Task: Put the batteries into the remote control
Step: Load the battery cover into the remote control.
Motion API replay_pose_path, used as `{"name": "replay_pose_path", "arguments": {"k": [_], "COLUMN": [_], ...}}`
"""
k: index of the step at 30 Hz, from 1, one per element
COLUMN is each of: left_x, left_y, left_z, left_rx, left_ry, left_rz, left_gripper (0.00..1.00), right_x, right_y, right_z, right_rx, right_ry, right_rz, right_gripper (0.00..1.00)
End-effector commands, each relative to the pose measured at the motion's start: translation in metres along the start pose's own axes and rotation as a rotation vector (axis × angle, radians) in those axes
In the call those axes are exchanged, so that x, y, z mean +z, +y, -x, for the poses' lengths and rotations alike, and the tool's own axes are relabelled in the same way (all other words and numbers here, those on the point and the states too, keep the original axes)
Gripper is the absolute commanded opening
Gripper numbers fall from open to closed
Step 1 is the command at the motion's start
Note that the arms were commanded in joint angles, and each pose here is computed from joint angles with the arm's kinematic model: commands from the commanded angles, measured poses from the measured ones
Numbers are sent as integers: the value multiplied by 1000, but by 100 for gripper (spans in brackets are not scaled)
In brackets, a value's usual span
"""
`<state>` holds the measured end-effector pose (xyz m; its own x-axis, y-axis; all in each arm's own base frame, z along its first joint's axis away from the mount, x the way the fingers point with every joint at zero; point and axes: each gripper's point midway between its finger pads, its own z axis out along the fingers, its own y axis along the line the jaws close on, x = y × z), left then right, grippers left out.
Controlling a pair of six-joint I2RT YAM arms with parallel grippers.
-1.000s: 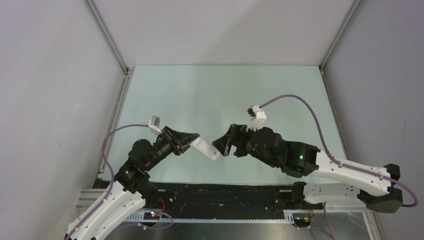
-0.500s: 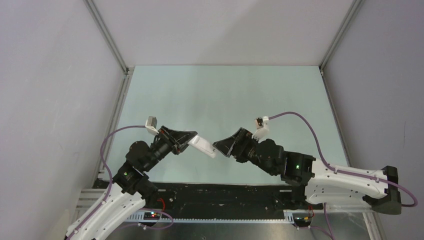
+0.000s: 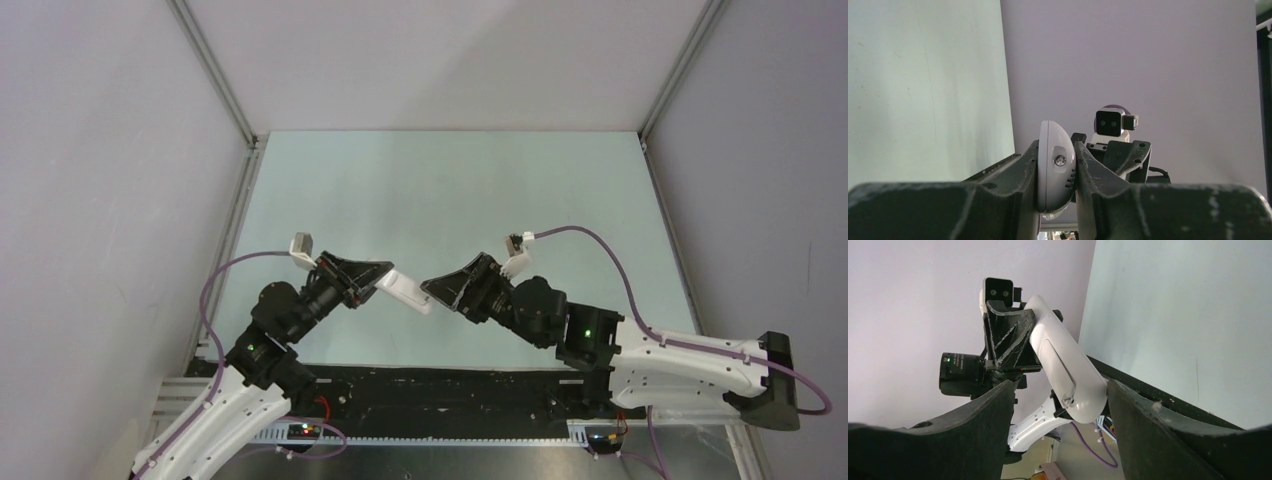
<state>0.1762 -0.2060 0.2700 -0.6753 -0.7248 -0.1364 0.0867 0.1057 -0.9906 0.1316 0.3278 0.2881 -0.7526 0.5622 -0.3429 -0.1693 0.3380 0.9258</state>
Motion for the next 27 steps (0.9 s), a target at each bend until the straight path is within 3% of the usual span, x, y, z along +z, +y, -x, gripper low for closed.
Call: {"name": "replay_pose_path", "arguments": {"k": [1,10,27], "left_x": [-5,-5,-6], "left_y": [-31,-31,-30], "left_z": [2,3,2], "left_rx": [-9,-8,-9], "left_ry": [-8,-9,-9], "left_rz": [-92,-95,-96], "left_gripper": [3,3,4], "right_x": [5,9,13], "right_y": [13,8,6], "right_z": [-1,-6,-15], "right_rx": [55,61,66], "right_ry": [18,44,86], "right_rz": [47,34,38], "right_gripper": [72,66,42]}}
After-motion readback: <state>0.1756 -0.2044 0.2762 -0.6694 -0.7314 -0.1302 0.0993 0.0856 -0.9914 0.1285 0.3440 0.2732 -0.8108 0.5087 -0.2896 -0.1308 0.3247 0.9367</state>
